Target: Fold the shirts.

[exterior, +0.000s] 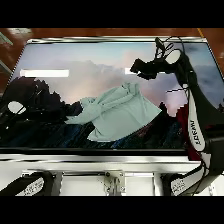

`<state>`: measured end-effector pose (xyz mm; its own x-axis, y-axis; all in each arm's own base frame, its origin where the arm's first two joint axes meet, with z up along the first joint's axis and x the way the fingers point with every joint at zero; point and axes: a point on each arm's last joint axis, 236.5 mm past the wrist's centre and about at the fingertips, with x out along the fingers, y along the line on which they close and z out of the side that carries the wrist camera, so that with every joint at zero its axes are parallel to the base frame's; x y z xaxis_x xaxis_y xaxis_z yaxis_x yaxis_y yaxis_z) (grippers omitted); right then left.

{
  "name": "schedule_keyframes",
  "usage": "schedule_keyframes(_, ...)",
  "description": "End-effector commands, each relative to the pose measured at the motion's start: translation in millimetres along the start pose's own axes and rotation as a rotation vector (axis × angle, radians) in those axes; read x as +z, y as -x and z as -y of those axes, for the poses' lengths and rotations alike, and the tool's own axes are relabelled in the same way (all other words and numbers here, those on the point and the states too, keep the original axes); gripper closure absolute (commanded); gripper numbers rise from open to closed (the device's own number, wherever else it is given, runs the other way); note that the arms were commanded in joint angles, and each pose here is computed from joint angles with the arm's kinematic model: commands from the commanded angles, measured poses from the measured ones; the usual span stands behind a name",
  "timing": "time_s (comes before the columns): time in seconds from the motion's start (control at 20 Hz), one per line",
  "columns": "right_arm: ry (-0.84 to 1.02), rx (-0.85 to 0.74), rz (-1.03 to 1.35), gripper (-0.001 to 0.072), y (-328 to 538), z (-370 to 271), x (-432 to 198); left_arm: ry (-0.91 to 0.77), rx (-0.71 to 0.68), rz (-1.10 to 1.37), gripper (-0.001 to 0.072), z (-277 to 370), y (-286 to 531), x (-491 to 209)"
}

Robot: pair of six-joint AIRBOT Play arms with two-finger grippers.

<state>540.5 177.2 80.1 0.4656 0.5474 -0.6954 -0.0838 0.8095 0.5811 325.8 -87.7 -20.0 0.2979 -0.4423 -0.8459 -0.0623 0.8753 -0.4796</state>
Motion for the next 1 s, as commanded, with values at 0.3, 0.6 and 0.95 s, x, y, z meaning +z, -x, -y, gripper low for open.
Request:
schedule_keyframes(0.3,0.021,-0.393,-0.322,0.0124,197,101,-79,0.116,-0.013,-0.051,0.0004,-40,79,4)
schedule_keyframes(0.6,-0.099,-0.271,-0.392,0.0124,163,119,-110,0.132,-0.23,-0.282,0.0002,27,-2,-90)
schedule_keyframes(0.95,-0.129,-0.27,-0.361,0.0124,125,148,-123,0.141,-0.174,-0.294,0.0002,62,-80,-125)
